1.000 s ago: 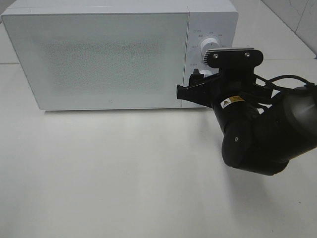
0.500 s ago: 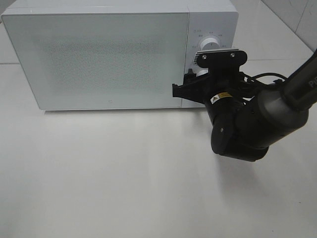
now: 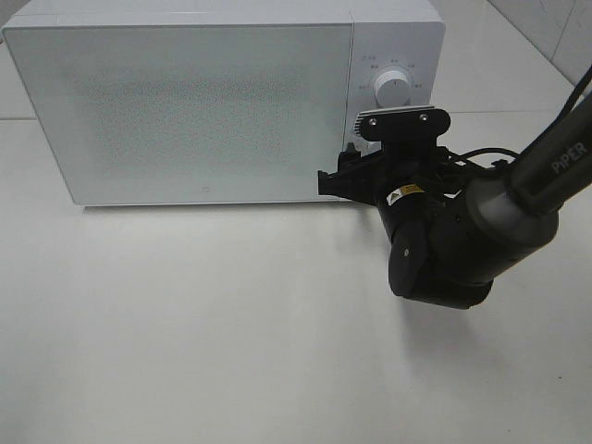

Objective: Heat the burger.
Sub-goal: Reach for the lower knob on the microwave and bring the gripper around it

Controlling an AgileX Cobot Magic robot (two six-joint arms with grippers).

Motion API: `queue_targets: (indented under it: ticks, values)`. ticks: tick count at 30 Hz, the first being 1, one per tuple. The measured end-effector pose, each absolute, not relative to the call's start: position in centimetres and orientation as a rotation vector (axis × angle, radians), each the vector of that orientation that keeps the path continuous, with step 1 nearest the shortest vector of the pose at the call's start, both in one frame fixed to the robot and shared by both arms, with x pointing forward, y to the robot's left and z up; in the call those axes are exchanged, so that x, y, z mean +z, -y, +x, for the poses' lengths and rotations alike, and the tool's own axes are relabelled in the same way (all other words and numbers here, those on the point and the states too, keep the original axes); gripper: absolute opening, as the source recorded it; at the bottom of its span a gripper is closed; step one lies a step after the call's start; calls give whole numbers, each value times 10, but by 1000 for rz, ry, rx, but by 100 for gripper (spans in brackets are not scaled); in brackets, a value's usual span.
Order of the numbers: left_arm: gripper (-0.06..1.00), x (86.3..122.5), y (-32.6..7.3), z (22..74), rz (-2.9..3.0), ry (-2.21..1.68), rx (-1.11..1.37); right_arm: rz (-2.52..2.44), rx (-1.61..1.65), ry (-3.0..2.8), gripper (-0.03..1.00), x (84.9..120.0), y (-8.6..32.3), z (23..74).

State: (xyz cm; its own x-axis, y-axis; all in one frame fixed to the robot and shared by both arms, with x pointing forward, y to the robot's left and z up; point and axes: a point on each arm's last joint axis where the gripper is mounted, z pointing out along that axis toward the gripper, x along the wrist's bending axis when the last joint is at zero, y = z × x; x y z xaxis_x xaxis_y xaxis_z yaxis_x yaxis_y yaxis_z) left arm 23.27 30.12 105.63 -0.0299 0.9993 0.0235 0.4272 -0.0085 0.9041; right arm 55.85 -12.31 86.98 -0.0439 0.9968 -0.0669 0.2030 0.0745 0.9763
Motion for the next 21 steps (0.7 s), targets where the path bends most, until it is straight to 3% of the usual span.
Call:
queue_targets:
  ticks: [14,19,21]
  values:
    - [98,1056,-302,233,1525,-1548,1011,1286,1093,-1402,70,876,123,559]
    - [98,1056,-302,233,1525,-1548,1011,1288,1091,-1403,60,876,123,559]
    - [98,1056,-302,233,1525,-1549,1012,1288,1091,-1403,48,876,123,559]
